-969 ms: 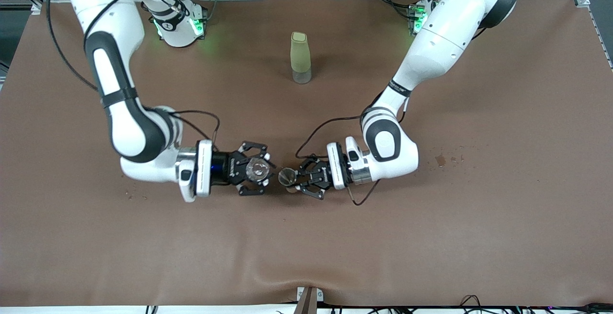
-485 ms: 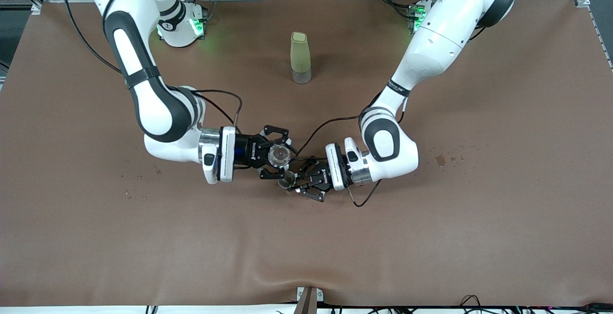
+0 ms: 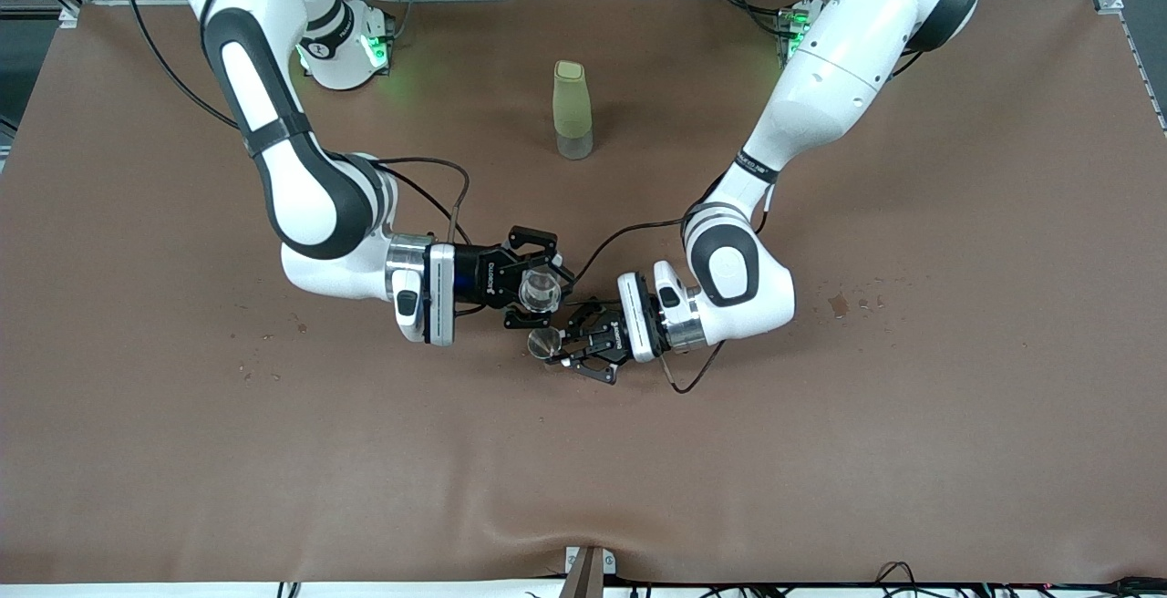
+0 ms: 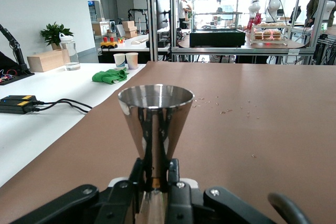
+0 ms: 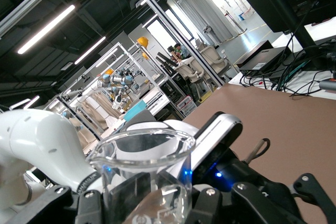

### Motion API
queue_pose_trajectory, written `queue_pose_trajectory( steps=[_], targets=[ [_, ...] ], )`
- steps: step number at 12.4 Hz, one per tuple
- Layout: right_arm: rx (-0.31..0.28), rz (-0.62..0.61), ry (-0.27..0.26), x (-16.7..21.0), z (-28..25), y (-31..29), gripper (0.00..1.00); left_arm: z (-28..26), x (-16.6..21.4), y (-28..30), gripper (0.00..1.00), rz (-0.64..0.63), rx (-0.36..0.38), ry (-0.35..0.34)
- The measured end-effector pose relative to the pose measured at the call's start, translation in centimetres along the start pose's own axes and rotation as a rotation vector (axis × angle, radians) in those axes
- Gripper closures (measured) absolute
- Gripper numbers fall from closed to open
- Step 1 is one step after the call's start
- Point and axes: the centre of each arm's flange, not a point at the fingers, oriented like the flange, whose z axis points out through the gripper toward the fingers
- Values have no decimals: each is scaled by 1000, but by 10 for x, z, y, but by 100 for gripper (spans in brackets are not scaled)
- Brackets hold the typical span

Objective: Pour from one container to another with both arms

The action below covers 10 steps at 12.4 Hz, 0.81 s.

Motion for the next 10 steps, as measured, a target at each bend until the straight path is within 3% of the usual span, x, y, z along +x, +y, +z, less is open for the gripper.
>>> queue_pose_trajectory(
  steps=[10],
  targets=[
    [-14,312,1,-2,-6,-5,85,4,2,3,79,-3,-1,8]
  ],
)
